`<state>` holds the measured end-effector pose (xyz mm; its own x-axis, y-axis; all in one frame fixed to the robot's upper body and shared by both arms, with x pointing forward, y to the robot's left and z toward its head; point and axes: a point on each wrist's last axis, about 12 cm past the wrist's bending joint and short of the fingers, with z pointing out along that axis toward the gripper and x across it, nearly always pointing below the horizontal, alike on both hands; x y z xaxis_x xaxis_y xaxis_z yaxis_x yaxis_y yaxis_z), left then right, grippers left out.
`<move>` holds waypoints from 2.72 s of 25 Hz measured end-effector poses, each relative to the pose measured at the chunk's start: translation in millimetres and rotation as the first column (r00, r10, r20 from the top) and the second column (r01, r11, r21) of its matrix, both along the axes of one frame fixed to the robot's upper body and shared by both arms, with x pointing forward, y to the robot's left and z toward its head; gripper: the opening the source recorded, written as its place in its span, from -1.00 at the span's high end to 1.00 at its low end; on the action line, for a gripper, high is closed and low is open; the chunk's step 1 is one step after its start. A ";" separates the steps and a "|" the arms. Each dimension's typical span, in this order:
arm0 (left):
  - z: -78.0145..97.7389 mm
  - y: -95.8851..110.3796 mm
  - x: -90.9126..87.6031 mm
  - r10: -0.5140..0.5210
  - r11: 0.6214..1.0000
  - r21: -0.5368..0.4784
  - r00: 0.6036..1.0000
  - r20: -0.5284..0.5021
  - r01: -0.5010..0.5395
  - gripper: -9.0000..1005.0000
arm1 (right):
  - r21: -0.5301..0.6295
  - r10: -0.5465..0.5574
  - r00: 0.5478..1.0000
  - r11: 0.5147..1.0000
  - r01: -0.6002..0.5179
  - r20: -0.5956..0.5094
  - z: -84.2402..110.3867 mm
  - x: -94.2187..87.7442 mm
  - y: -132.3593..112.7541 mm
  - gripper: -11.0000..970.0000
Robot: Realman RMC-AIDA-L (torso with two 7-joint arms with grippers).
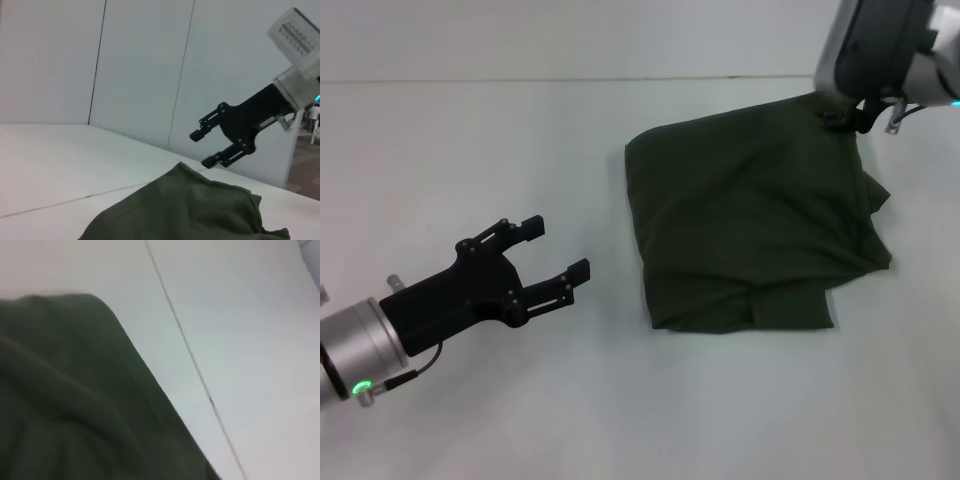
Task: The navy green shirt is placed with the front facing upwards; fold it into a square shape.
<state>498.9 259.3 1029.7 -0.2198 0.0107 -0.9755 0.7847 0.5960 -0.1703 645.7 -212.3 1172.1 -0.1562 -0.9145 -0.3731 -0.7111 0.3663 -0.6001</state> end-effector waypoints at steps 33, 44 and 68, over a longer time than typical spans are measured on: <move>9.7 -15.0 6.9 -0.112 0.994 0.004 0.993 0.038 0.112 -0.77 | 0.773 0.024 0.999 0.634 -0.037 0.028 -105.4 -94.4 -94.3 0.12; 11.4 -18.5 3.5 -0.137 0.990 -0.041 0.990 0.016 0.137 -0.77 | 0.685 -0.018 0.986 0.722 -0.101 0.165 -143.2 -91.6 -69.1 0.76; 8.4 -14.7 -4.5 -0.129 0.990 -0.054 0.992 0.011 0.129 -0.72 | 0.710 -0.121 0.989 0.704 0.023 0.087 -142.5 -83.3 -83.2 0.98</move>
